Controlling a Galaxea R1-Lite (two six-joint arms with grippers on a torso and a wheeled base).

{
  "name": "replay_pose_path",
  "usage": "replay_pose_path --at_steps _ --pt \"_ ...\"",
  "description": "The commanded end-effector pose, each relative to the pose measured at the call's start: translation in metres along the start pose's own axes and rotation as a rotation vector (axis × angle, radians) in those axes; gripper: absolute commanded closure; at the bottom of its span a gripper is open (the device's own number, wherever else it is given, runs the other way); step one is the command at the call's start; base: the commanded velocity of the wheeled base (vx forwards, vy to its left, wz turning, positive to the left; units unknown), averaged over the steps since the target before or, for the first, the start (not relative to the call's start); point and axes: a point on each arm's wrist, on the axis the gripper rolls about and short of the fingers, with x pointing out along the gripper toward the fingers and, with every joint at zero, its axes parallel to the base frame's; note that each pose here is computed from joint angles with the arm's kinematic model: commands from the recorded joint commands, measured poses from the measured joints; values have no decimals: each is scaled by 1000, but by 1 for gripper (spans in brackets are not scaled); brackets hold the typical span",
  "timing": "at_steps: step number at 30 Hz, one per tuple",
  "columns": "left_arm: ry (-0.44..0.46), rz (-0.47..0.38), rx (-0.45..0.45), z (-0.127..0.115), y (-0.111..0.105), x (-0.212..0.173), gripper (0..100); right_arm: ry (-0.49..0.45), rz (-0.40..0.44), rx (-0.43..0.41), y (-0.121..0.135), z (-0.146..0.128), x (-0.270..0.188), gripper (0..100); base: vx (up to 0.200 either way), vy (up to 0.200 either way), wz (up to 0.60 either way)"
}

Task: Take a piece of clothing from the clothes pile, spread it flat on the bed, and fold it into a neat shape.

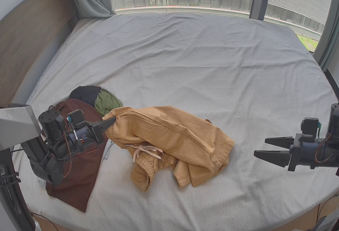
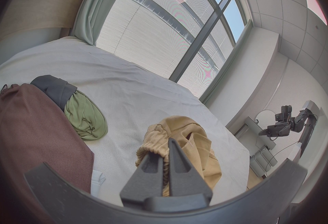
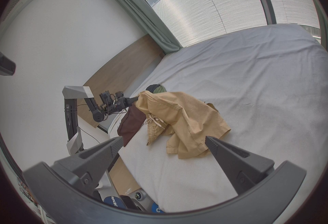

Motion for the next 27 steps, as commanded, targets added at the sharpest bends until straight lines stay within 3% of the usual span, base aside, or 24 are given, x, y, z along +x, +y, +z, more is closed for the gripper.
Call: replay_pose_path --at_steps 1,12,27 --pt "3 5 -2 -2 3 2 100 104 5 52 -18 -14 35 0 0 0 0" --pt "0 17 40 -5 8 8 100 36 13 105 -35 -14 65 0 0 0 0" --pt "-16 23 51 -2 11 11 100 113 -4 184 -56 -36 98 0 0 0 0"
